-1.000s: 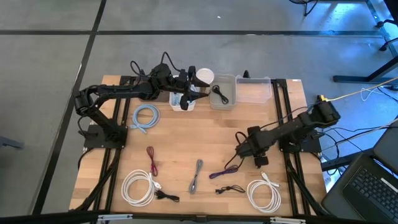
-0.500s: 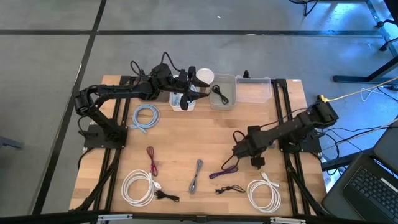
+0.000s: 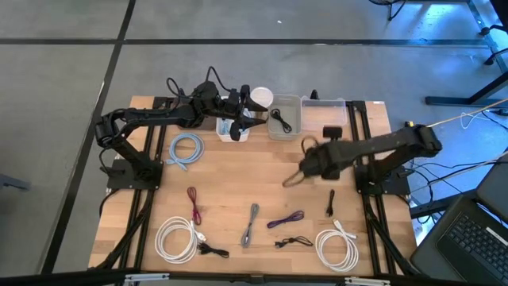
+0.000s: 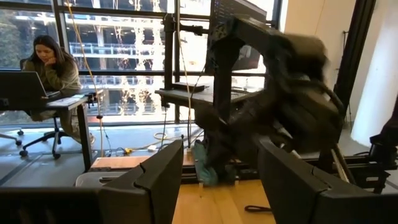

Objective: Pick & Place USB Port
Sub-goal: Put the blue charger cable into the transparent bin

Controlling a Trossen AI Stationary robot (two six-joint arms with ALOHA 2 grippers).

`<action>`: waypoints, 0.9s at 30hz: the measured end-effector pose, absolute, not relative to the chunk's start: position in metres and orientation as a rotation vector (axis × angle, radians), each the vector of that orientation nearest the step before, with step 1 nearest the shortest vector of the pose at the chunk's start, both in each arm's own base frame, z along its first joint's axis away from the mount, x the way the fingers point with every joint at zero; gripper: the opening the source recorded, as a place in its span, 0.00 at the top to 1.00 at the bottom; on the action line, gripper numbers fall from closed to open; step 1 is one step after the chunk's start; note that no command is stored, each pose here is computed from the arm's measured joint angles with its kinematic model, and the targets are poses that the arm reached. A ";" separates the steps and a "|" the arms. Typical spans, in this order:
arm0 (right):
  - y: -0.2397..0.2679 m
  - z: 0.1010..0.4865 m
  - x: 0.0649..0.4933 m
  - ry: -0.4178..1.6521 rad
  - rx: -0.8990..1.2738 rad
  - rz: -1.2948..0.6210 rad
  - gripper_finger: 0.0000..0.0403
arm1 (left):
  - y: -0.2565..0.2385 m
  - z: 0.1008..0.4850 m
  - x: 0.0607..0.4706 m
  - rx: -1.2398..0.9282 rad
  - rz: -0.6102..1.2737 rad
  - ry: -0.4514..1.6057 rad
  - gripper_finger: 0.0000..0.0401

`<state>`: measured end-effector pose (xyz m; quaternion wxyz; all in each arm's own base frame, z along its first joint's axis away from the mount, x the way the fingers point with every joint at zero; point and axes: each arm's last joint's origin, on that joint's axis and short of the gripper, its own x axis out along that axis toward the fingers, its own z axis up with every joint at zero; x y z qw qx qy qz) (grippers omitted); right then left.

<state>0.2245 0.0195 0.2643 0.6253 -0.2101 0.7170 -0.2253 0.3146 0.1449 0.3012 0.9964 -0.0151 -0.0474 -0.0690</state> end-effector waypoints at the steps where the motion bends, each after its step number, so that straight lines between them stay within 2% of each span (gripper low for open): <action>1: 0.010 0.270 0.222 1.623 -0.476 -0.529 1.00 | 0.145 0.301 0.315 -0.030 -0.138 -0.095 0.51; 7: -0.049 0.299 0.210 1.463 -0.420 -0.536 1.00 | 0.145 0.301 0.315 -0.030 -0.138 -0.095 0.51; 13: -0.109 0.313 0.218 1.241 -0.446 -0.484 1.00 | 0.145 0.301 0.315 -0.030 -0.138 -0.095 0.51; 17: -0.146 0.307 0.216 1.268 -0.492 -0.523 1.00 | 0.145 0.301 0.315 -0.030 -0.138 -0.095 0.51; 27: -0.211 0.275 0.195 1.348 -0.288 -0.482 1.00 | 0.145 0.301 0.315 -0.030 -0.138 -0.095 0.51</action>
